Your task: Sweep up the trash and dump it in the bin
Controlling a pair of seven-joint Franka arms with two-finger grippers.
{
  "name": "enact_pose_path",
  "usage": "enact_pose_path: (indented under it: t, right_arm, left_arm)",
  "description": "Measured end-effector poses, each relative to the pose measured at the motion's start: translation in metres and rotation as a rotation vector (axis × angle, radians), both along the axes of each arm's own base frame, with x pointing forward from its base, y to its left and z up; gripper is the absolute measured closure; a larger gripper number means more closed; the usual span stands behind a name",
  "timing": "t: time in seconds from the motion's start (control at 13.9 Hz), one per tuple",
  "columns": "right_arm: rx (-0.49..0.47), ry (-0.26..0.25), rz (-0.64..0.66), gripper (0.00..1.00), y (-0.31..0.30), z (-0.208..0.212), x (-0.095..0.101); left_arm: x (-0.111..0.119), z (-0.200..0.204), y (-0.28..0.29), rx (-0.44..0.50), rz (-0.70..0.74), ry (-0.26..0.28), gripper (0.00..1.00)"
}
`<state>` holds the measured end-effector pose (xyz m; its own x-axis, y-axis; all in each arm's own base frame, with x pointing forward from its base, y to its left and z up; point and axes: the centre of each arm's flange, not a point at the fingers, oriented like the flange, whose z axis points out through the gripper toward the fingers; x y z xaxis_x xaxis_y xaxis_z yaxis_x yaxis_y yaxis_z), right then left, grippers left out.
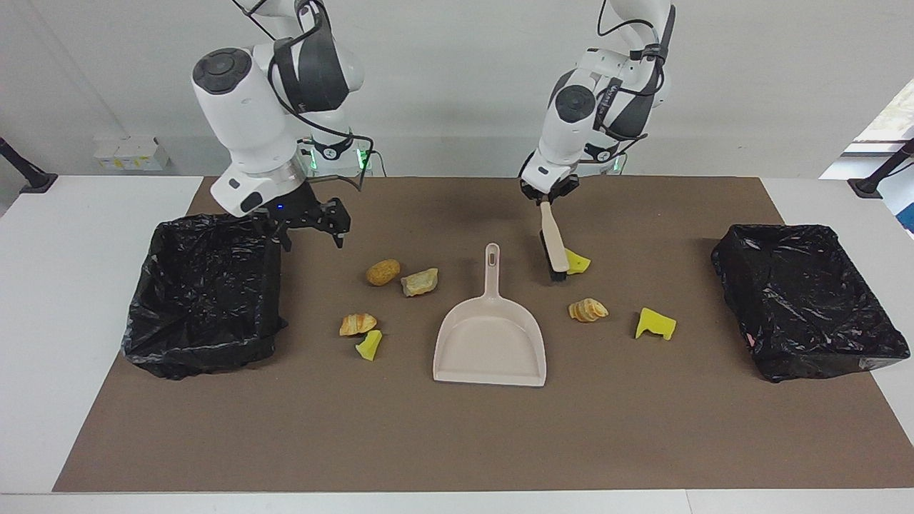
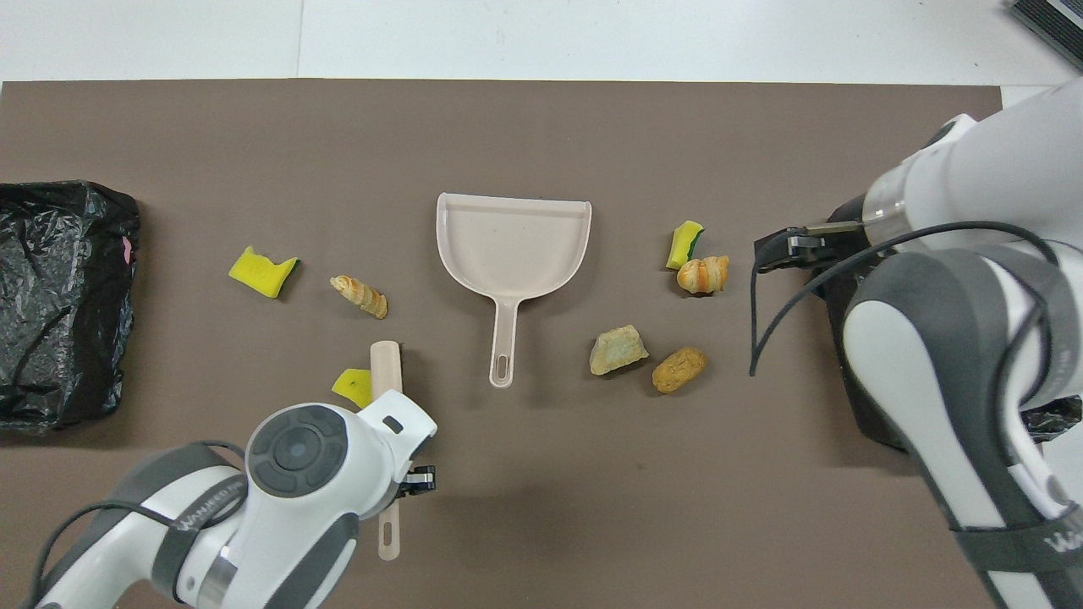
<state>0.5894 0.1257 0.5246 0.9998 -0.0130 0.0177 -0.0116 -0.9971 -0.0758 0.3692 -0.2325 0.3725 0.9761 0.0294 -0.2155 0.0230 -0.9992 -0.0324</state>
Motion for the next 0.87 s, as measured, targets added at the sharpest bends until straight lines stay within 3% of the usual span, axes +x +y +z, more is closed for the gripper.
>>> enact_pose_path:
  t: [0.43, 0.65, 0.87]
  right_arm:
    - [0.015, 0.001, -0.072, 0.0, 0.127, -0.053, -0.03]
    - [0.014, -0.012, -0.106, 0.0, 0.191, -0.08, -0.053]
    - [-0.006, -0.041, -0.121, 0.0, 0.257, -0.12, -0.079]
  left_arm:
    - [0.076, -0.01, 0.112, -0.081, -0.02, -0.076, 0.74]
    - [0.123, 0.018, 0.127, -0.093, 0.004, -0.123, 0.74]
    - [0.157, 0.054, 0.139, -0.096, 0.033, -0.13, 0.74]
